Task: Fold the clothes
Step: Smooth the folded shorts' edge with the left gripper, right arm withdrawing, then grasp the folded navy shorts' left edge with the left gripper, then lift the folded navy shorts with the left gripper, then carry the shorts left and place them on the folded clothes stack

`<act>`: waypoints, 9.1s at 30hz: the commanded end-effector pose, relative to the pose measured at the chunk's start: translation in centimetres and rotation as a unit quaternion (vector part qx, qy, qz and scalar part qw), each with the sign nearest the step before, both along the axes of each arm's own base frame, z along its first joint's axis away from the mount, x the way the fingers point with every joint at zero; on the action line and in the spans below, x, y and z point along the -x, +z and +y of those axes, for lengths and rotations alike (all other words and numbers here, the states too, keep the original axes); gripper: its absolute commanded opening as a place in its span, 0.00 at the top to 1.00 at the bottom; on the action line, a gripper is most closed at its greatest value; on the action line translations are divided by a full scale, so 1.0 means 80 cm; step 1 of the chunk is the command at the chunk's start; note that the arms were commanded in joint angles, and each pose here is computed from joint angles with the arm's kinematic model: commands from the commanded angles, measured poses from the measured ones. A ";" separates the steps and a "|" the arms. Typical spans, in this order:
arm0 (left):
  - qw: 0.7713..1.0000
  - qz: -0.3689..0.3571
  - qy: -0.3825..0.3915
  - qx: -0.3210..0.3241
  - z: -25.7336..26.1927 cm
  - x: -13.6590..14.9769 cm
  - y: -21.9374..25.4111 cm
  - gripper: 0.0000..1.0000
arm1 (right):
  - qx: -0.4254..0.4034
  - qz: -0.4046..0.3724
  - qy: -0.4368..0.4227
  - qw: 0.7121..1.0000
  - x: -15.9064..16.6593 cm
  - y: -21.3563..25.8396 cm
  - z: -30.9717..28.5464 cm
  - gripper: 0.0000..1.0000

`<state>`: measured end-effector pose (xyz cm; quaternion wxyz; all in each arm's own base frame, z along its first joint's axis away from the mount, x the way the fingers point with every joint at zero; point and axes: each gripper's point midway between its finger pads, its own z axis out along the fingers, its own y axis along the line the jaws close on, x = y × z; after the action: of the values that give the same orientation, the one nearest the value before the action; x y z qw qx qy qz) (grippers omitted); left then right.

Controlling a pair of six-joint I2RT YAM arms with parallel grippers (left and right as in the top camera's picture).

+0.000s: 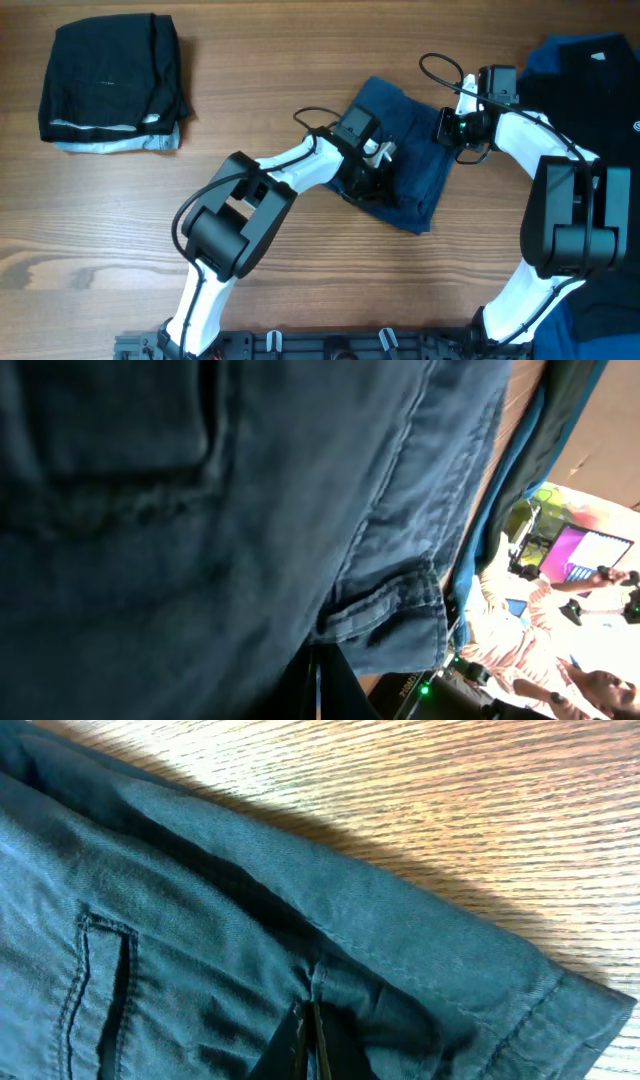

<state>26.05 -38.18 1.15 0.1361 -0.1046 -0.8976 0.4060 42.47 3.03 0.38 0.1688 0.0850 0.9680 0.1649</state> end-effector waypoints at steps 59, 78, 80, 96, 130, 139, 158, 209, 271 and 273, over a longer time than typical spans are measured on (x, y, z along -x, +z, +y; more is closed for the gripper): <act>0.997 0.008 0.002 -0.073 -0.033 0.043 -0.055 0.96 | -0.014 0.030 0.003 0.999 0.015 -0.023 0.010 0.96; 0.960 -0.206 0.059 -0.180 0.033 -0.018 0.062 0.96 | 0.136 -0.153 -0.045 0.978 0.008 0.252 -0.054 0.00; 0.946 -0.229 0.072 -0.220 0.051 -0.030 0.056 0.88 | 0.136 -0.144 -0.043 0.979 0.010 0.243 -0.053 0.00; 0.912 -0.153 0.101 -0.366 0.135 -0.042 -0.045 0.87 | 0.136 -0.141 -0.043 0.980 0.010 0.241 -0.053 0.00; 0.912 -0.147 0.172 -0.341 0.278 -0.189 0.073 0.00 | 0.136 -0.142 -0.043 0.979 0.009 0.241 -0.054 0.00; 0.907 -0.078 0.179 -0.373 0.275 -0.146 0.029 0.00 | 0.136 -0.143 -0.043 0.979 0.009 0.241 -0.054 0.00; 0.899 -0.058 0.202 -0.384 0.283 -0.123 -0.028 0.00 | 0.136 -0.143 -0.043 0.979 0.009 0.242 -0.054 0.00; 0.903 -0.062 0.167 -0.390 0.280 -0.135 -0.036 0.00 | 0.136 -0.143 -0.043 0.979 0.009 0.241 -0.054 0.00; 0.698 -0.362 0.339 -0.517 0.488 -0.281 0.221 0.96 | 0.136 -0.143 -0.043 0.979 0.009 0.241 -0.054 0.00; 0.687 -0.360 0.369 -0.512 0.504 -0.287 0.226 0.96 | 0.136 -0.143 -0.043 0.979 0.009 0.241 -0.054 0.00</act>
<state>48.21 0.04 15.20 -0.2726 0.1361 -0.9372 -0.1699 41.67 -1.16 20.41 0.3285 0.0794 0.9402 0.0428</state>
